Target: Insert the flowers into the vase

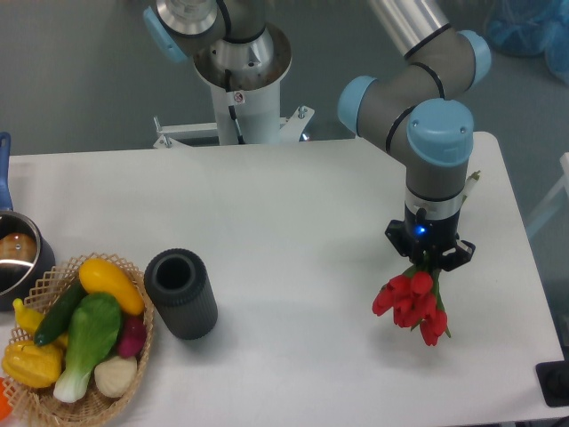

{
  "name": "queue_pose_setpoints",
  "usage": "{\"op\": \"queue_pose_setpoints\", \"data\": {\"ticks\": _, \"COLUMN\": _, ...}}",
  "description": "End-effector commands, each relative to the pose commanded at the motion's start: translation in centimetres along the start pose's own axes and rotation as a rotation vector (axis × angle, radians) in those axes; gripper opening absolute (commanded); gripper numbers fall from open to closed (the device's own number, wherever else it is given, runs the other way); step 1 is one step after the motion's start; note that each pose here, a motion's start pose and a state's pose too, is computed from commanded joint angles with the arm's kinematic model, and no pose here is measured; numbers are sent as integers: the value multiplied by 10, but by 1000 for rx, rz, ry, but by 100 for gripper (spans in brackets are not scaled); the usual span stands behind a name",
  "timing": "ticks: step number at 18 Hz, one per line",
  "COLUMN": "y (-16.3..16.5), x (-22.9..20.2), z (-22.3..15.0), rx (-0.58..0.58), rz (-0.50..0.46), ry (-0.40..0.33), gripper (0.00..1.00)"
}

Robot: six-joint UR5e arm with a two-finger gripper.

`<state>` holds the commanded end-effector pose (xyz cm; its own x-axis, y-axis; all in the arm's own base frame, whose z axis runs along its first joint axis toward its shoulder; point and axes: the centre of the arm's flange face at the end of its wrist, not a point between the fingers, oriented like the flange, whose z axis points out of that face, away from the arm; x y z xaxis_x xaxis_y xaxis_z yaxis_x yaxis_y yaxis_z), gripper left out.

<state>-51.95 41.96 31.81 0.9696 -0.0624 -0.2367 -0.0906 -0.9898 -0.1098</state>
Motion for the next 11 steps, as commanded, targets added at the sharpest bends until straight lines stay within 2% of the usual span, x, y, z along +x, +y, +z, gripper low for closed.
{"op": "queue_pose_setpoints", "data": {"ticks": 11, "y": 3, "x": 1, "z": 3, "rx": -10, "rz": -6, "ry": 21, "gripper": 0}}
